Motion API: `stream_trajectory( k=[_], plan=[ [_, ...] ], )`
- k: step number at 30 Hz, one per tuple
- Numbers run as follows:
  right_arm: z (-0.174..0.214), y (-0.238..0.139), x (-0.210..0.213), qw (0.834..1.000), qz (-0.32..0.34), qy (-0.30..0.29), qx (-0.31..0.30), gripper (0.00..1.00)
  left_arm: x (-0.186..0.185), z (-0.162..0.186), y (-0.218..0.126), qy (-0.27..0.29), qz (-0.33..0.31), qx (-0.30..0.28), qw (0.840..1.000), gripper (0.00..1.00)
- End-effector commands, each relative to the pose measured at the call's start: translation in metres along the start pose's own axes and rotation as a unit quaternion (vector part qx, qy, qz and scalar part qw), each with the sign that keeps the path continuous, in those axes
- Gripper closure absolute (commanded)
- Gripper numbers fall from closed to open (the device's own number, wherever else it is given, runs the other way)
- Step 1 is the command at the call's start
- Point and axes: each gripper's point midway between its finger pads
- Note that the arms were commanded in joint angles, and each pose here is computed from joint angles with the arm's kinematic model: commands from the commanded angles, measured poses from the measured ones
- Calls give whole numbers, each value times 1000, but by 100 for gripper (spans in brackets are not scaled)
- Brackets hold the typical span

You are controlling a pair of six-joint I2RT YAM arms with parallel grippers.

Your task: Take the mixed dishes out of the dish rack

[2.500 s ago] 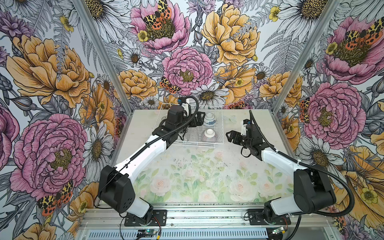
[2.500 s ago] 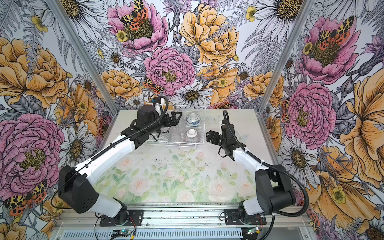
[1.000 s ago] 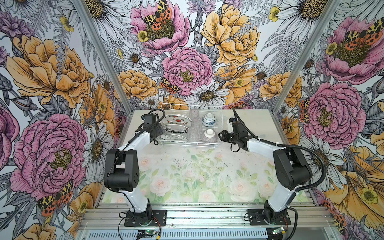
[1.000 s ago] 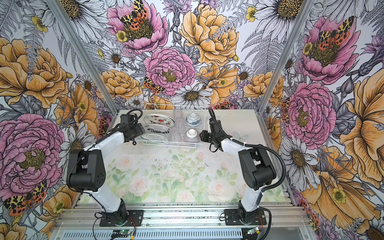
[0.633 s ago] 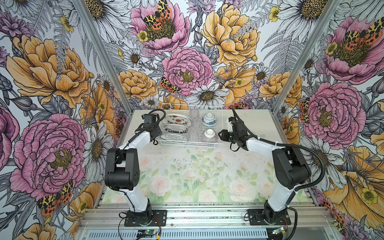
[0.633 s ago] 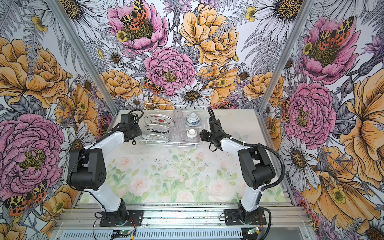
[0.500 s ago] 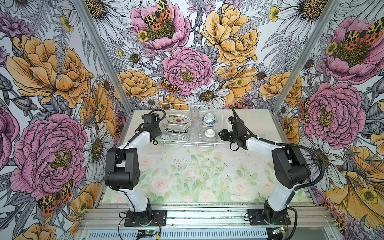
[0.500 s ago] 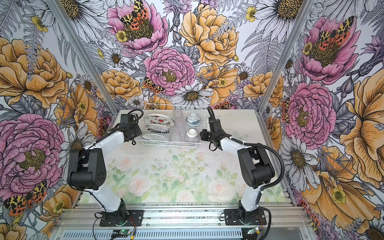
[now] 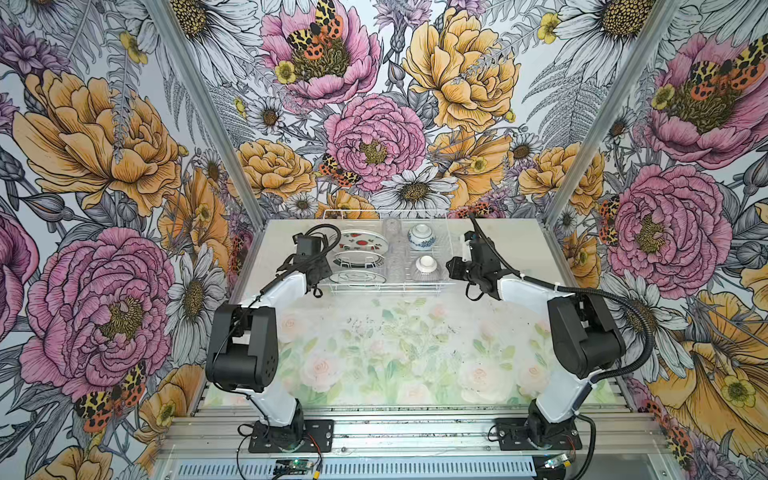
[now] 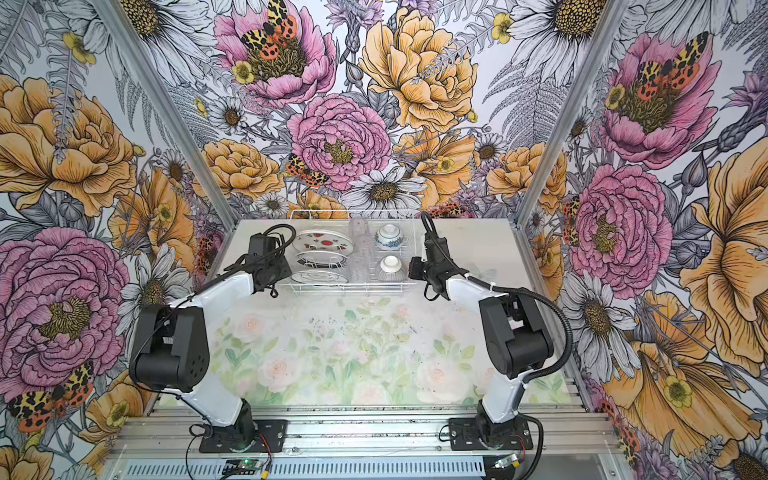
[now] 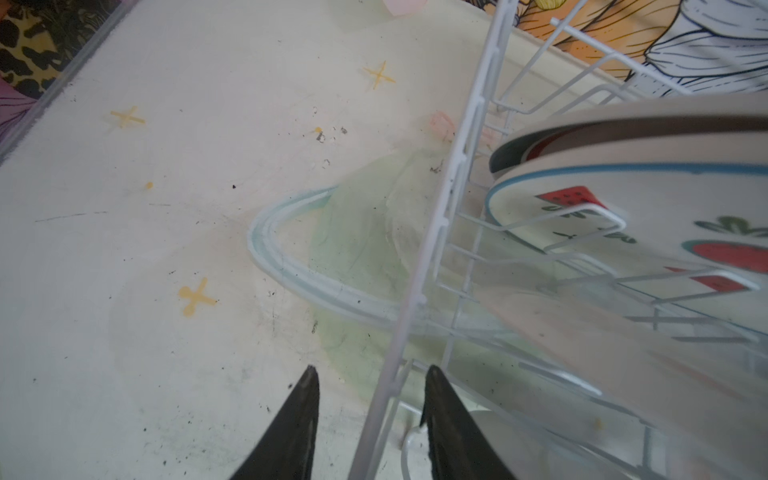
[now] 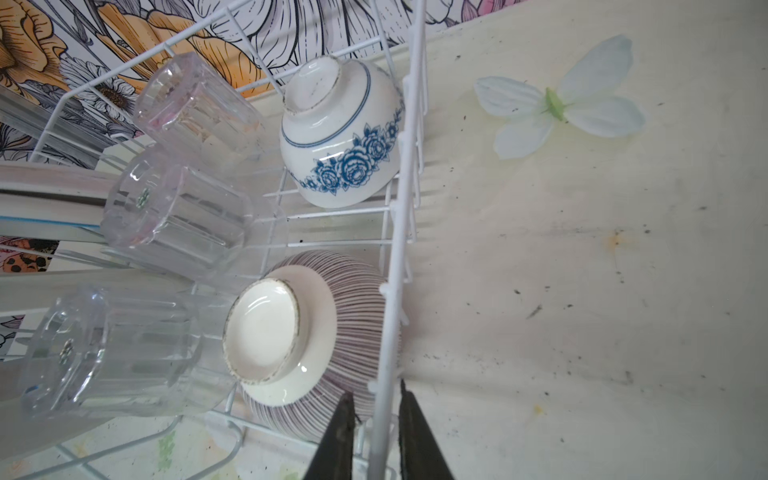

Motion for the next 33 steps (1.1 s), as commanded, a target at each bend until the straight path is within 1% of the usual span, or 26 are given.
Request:
stream_trajectory(
  k=[1,5,10,16,18,23,28,33],
  plan=[
    [29,-5,-10,999,20,-2,38,79,-20,40,-12,10,30,37,999,57],
    [43,-12,-13,998,29,5,48,80,-27,59,-26,12,48,47,998,58],
    [66,-25,-20,997,44,19,60,82,-31,71,-45,20,66,43,997,58],
    [83,-43,-22,996,50,38,61,83,-20,91,-61,24,74,49,996,58],
    [90,-47,-20,996,43,40,66,84,-13,98,-63,27,69,50,996,58],
    [124,-60,-19,993,38,68,90,85,-3,109,-72,22,71,55,996,58],
    [153,-76,-26,990,59,84,99,85,6,128,-81,29,72,61,995,58],
    [164,-85,-30,989,69,87,100,85,16,144,-83,31,69,73,994,58]
  ],
)
Point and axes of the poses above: each gripper's point midway between its finger pads, its own y axis out along the fingers, its own x axis along the line the jaws close on, z = x × y, and after that the axes turned 14 degrees about -y, right-handed
